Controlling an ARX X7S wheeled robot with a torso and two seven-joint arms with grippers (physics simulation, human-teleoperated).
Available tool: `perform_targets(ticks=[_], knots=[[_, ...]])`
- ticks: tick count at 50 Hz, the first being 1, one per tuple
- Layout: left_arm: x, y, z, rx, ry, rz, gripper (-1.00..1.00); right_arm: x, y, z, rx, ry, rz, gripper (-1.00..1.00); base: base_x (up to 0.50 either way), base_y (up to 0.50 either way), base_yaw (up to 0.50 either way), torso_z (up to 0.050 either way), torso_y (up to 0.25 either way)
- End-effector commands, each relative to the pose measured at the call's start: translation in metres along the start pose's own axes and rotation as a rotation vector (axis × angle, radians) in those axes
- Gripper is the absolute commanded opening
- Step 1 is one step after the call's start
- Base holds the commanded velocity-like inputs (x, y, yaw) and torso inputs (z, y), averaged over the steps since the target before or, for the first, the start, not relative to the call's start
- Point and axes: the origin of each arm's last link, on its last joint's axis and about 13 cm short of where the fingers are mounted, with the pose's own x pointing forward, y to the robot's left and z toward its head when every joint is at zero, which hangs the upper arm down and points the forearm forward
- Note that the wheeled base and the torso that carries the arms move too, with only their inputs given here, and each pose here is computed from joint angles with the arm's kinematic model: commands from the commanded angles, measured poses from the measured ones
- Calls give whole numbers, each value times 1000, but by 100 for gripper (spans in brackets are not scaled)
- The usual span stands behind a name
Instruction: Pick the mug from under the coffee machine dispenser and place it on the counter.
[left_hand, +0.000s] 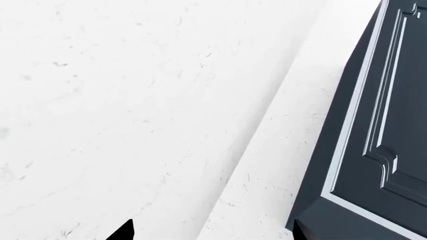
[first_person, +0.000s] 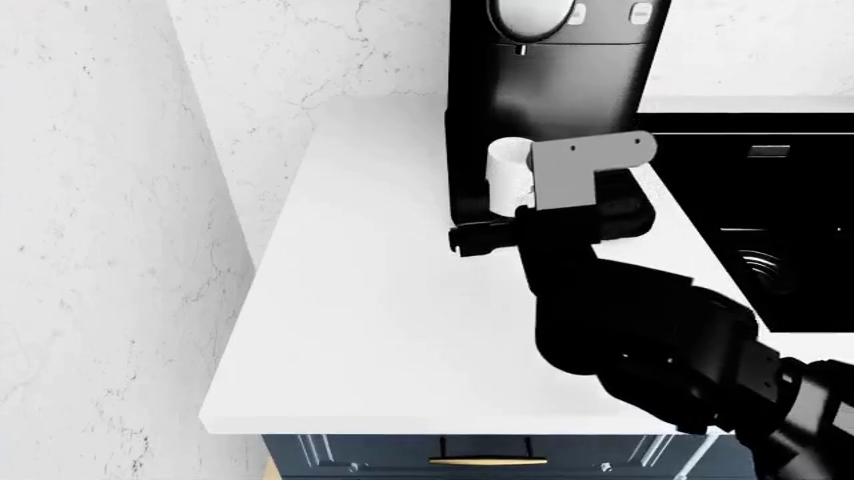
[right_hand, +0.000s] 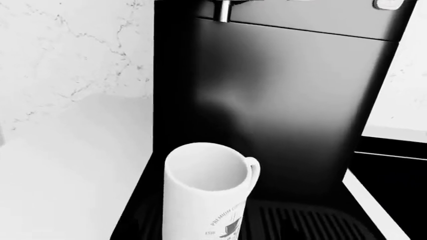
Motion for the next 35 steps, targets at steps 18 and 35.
perform_targets(ticks=[18,35], knots=[[0,0,0,-1,-2,1,100,19,9,-8,31,19,-57,100,0,0,0,0,0],[0,0,1,-3,-4,0,100,28,14,-17,72,42,-80,100,0,0,0,0,0]])
